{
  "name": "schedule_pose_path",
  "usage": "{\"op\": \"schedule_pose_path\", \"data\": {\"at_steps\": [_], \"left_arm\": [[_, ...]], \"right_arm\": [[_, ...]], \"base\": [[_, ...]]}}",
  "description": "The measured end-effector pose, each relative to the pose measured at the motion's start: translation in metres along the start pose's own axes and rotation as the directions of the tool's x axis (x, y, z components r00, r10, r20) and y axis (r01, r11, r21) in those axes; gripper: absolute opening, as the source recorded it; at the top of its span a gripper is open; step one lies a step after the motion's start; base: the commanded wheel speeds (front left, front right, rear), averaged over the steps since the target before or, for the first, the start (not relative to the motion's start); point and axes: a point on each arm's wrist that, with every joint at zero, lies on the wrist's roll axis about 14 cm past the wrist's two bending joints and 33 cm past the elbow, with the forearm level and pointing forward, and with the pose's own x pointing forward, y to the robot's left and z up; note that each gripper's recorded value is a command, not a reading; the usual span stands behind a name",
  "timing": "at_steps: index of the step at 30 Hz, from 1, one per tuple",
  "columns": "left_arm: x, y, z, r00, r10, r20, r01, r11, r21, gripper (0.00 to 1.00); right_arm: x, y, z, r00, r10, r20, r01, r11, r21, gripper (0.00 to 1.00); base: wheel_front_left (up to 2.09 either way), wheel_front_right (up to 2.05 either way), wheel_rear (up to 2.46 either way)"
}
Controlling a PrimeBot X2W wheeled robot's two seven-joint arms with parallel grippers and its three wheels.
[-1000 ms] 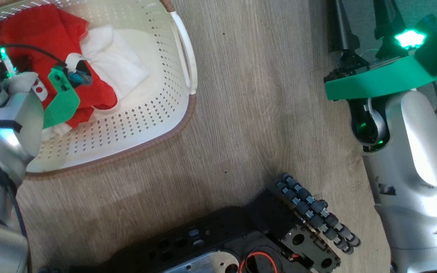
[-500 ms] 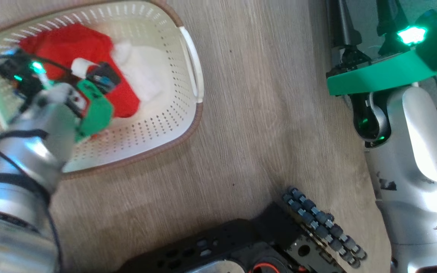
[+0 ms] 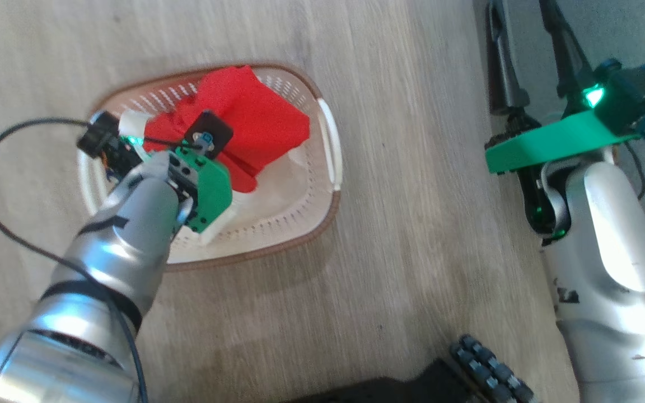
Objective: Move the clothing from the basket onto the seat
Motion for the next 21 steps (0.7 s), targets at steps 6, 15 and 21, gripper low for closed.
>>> {"op": "schedule_pose_path", "data": {"at_steps": [6,15,21], "left_arm": [[-0.039,0.016,0.037,0.990,0.100,0.103,-0.089,0.990,-0.105,0.00],[-0.100,0.017,0.102,0.924,0.227,0.308,-0.140,0.950,-0.279,0.00],[-0.140,0.021,0.145,0.851,0.313,0.422,-0.170,0.924,-0.343,0.00]], "right_arm": [[-0.009,0.017,0.026,0.998,0.034,0.045,-0.034,0.999,0.014,1.00],[-0.039,0.036,0.046,0.996,0.068,0.058,-0.070,0.997,0.024,1.00],[-0.055,0.045,0.059,0.994,0.082,0.077,-0.084,0.996,0.028,1.00]], "base": [[0.00,0.00,0.00],[0.00,0.00,0.00],[0.00,0.00,0.00]]}}
